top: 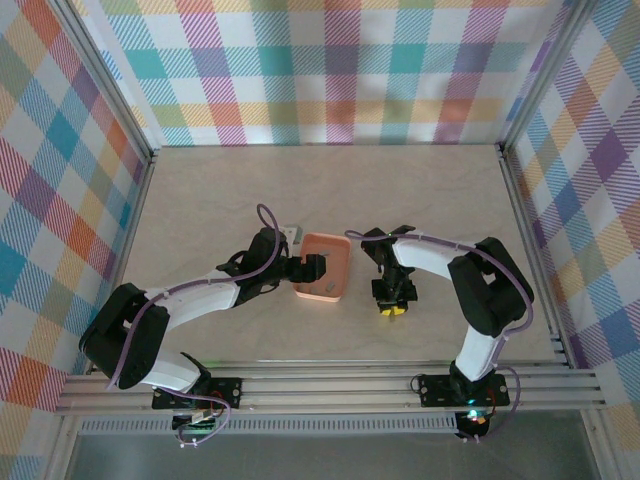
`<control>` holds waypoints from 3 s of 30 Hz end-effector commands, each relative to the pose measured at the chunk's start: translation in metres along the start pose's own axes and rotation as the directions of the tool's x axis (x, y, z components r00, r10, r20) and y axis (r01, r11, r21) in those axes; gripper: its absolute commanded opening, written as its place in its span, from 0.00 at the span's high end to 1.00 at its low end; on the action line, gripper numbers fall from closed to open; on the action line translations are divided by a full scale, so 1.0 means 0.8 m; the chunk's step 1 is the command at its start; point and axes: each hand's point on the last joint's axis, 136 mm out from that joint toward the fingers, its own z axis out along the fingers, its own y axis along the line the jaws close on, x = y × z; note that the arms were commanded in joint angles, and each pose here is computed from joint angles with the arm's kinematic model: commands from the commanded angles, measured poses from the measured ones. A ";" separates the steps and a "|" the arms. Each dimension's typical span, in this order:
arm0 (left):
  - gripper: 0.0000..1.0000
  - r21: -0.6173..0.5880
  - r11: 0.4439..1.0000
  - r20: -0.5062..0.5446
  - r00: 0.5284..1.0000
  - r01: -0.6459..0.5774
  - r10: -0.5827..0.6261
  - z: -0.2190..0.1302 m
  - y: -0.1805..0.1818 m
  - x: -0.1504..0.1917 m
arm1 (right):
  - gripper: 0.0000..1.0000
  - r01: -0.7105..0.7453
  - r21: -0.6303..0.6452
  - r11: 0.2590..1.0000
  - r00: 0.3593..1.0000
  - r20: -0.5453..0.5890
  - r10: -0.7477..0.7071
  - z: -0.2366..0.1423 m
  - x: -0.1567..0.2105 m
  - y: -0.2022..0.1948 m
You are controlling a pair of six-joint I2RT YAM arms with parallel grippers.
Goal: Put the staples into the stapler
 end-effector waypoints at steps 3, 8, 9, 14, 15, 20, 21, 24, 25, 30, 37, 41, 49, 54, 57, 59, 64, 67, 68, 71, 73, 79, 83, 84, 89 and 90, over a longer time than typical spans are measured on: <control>0.11 0.001 0.999 0.010 0.999 -0.036 0.036 -0.004 -0.006 -0.001 | 0.82 -0.023 0.030 0.999 1.000 0.014 0.023 0.014 0.000 -0.012; 0.11 0.032 0.998 0.031 0.998 -0.048 0.047 -0.006 -0.014 -0.008 | 0.83 -0.042 -0.030 0.999 0.978 0.202 0.047 -0.026 -0.022 -0.012; 0.11 0.044 0.998 0.039 0.998 -0.050 0.049 -0.006 -0.017 -0.010 | 0.83 -0.044 -0.046 0.998 0.969 0.241 0.054 -0.036 -0.027 -0.013; 0.10 0.117 0.989 0.084 0.993 -0.087 0.077 -0.007 -0.037 -0.023 | 0.83 -0.059 -0.142 0.988 0.892 0.436 0.116 -0.084 -0.058 -0.027; 0.10 0.129 0.987 0.090 0.992 -0.096 0.085 -0.007 -0.040 -0.025 | 0.83 -0.055 -0.158 0.986 0.875 0.469 0.124 -0.092 -0.064 -0.029; 0.10 0.191 0.970 0.102 0.986 -0.150 0.133 -0.006 -0.060 -0.031 | 0.82 -0.054 -0.178 0.983 0.800 0.581 0.149 -0.119 -0.092 -0.047; 0.10 0.195 0.968 0.102 0.985 -0.159 0.141 -0.005 -0.062 -0.031 | 0.82 -0.055 -0.175 0.983 0.794 0.589 0.149 -0.119 -0.096 -0.050; 0.10 0.193 0.967 0.092 0.984 -0.166 0.151 -0.001 -0.063 -0.031 | 0.83 -0.053 -0.141 0.989 0.784 0.607 0.129 -0.121 -0.109 -0.056; 0.10 0.191 0.967 0.089 0.984 -0.166 0.152 0.000 -0.063 -0.031 | 0.83 -0.056 -0.121 0.991 0.786 0.606 0.119 -0.119 -0.112 -0.060; 0.10 0.188 0.969 0.083 0.985 -0.164 0.150 0.005 -0.062 -0.030 | 0.83 -0.073 -0.079 0.994 0.794 0.598 0.106 -0.109 -0.124 -0.071; 0.10 0.194 0.967 0.067 0.986 -0.164 0.153 0.012 -0.064 -0.030 | 0.83 -0.074 -0.078 0.994 0.794 0.598 0.106 -0.100 -0.138 -0.072; 0.10 0.193 0.967 0.062 0.986 -0.165 0.155 0.015 -0.064 -0.031 | 0.83 -0.072 -0.079 0.994 0.792 0.601 0.105 -0.100 -0.146 -0.073; 0.10 0.177 0.970 0.054 0.986 -0.166 0.158 0.018 -0.061 -0.031 | 0.84 -0.063 -0.085 0.994 0.791 0.603 0.102 -0.099 -0.162 -0.073; 0.10 0.167 0.972 0.051 0.986 -0.168 0.161 0.018 -0.059 -0.031 | 0.84 -0.057 -0.088 0.994 0.798 0.595 0.099 -0.096 -0.167 -0.071; 0.10 0.165 0.972 0.050 0.986 -0.168 0.162 0.018 -0.059 -0.031 | 0.84 -0.058 -0.085 0.995 0.802 0.590 0.098 -0.094 -0.167 -0.071; 0.11 0.165 0.972 0.050 0.985 -0.169 0.163 0.017 -0.058 -0.031 | 0.84 -0.062 -0.083 0.995 0.805 0.584 0.099 -0.091 -0.166 -0.072; 0.10 0.166 0.972 0.048 0.985 -0.169 0.163 0.018 -0.058 -0.030 | 0.84 -0.067 -0.081 0.994 0.814 0.571 0.102 -0.086 -0.163 -0.074; 0.10 0.166 0.972 0.047 0.985 -0.169 0.163 0.018 -0.058 -0.029 | 0.85 -0.069 -0.079 0.994 0.819 0.564 0.102 -0.083 -0.161 -0.074; 0.10 0.166 0.972 0.047 0.986 -0.167 0.162 0.018 -0.058 -0.029 | 0.85 -0.068 -0.079 0.995 0.822 0.561 0.101 -0.082 -0.161 -0.073; 0.10 0.165 0.972 0.047 0.986 -0.168 0.162 0.017 -0.057 -0.029 | 0.85 -0.069 -0.083 0.994 0.827 0.553 0.104 -0.079 -0.159 -0.073; 0.10 0.167 0.972 0.046 0.986 -0.168 0.162 0.017 -0.058 -0.028 | 0.85 -0.067 -0.089 0.994 0.832 0.545 0.104 -0.076 -0.158 -0.071; 0.10 0.165 0.972 0.045 0.986 -0.166 0.160 0.017 -0.057 -0.028 | 0.85 -0.073 -0.089 0.993 0.840 0.531 0.109 -0.070 -0.155 -0.072; 0.10 0.164 0.972 0.046 0.986 -0.167 0.161 0.017 -0.057 -0.028 | 0.85 -0.075 -0.091 0.993 0.840 0.531 0.113 -0.071 -0.153 -0.072; 0.10 0.165 0.972 0.044 0.986 -0.166 0.161 0.017 -0.057 -0.027 | 0.86 -0.075 -0.092 0.993 0.839 0.533 0.113 -0.073 -0.153 -0.072; 0.10 0.167 0.972 0.043 0.986 -0.164 0.159 0.017 -0.057 -0.027 | 0.85 -0.066 -0.109 0.992 0.817 0.565 0.116 -0.094 -0.151 -0.071; 0.10 0.168 0.972 0.044 0.986 -0.164 0.159 0.017 -0.058 -0.027 | 0.85 -0.063 -0.110 0.992 0.812 0.572 0.115 -0.099 -0.150 -0.071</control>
